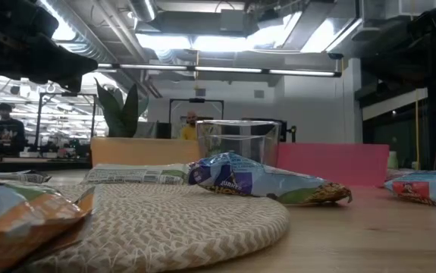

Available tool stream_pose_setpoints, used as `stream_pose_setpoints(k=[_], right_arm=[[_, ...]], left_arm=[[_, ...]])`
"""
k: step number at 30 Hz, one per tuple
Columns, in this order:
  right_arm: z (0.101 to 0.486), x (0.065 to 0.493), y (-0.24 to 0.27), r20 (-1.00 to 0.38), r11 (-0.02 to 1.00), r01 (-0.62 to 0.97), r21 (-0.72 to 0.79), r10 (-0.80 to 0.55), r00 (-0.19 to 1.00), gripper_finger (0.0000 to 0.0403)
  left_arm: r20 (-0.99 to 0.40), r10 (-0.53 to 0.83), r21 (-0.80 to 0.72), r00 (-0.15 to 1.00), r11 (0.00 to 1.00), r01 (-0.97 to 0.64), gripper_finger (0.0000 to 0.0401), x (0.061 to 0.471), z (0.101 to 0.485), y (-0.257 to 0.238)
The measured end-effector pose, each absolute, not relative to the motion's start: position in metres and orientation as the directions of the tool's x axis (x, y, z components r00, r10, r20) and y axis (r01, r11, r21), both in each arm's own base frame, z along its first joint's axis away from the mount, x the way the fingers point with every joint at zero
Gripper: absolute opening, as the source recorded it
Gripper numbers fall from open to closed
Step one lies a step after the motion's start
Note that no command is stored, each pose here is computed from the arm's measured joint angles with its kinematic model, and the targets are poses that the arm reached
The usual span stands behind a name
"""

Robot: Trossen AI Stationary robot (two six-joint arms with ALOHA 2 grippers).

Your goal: Pick and place Granola Bars by type

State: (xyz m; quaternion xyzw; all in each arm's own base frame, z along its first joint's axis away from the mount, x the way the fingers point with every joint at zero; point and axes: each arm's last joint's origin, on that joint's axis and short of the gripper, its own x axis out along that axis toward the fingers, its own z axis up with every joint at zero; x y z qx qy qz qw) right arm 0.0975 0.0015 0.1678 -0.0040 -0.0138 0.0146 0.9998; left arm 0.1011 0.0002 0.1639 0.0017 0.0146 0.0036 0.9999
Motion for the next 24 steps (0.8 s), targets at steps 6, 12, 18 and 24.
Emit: stream_pose_setpoints(k=[6,12,18,24], right_arm=[[0.1679,0.0975,0.0015,0.028,1.0,-0.029,-0.008,0.03,0.999,0.0062],[0.1678,0.0975,0.0015,0.027,1.0,-0.029,-0.009,0.029,0.999,0.0062],[0.1679,0.0975,0.0015,0.028,1.0,-0.029,-0.009,0.03,0.999,0.0062],[0.1678,0.0975,0.0015,0.028,1.0,-0.029,-0.008,0.03,0.999,0.0062]], left_arm=[[-0.029,0.007,0.003,1.0,1.0,-0.007,0.0005,0.1011,0.1639,0.0002],[-0.029,0.007,0.003,1.0,1.0,-0.007,0.0005,0.1011,0.1638,0.0002],[-0.029,0.007,0.003,1.0,1.0,-0.007,0.0008,0.1011,0.1638,0.0002],[-0.029,0.007,0.003,1.0,1.0,-0.007,0.0006,0.1011,0.1638,0.0002]])
